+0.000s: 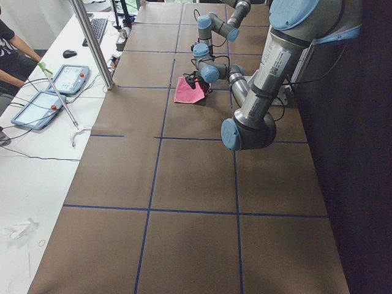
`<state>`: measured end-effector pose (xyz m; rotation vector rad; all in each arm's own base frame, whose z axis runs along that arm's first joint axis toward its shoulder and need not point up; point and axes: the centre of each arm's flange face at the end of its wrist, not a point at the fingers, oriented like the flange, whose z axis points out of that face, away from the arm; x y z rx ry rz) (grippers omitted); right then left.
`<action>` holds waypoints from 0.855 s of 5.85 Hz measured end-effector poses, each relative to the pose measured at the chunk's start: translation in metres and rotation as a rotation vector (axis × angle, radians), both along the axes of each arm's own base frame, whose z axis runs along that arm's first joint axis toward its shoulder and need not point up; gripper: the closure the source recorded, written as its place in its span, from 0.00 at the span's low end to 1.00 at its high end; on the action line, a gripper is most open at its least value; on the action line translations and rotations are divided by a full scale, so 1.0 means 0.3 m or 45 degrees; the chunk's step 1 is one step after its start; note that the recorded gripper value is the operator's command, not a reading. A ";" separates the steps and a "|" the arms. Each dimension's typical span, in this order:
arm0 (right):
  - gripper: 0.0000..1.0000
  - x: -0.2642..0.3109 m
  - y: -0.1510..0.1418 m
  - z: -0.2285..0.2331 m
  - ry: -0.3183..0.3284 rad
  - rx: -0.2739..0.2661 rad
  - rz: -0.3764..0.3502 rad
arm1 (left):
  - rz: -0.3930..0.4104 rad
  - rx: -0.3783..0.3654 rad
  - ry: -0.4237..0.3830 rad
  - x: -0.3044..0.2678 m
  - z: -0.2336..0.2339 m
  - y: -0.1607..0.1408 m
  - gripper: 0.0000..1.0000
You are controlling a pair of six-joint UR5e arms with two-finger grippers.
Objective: Fold towel twice with both arms
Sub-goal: 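Lift the near edge with both grippers and carry it away from the robot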
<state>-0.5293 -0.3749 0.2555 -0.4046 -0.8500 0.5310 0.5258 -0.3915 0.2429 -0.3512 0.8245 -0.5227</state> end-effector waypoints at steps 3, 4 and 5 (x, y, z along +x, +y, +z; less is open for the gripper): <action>1.00 -0.020 0.024 0.001 0.001 -0.015 -0.028 | -0.027 -0.038 0.013 0.019 -0.028 0.001 1.00; 1.00 -0.019 0.017 -0.002 -0.002 -0.018 -0.028 | -0.050 -0.061 0.018 0.026 -0.045 -0.004 1.00; 1.00 -0.010 -0.011 0.002 0.000 -0.024 -0.015 | -0.064 -0.071 0.019 0.024 -0.050 -0.012 1.00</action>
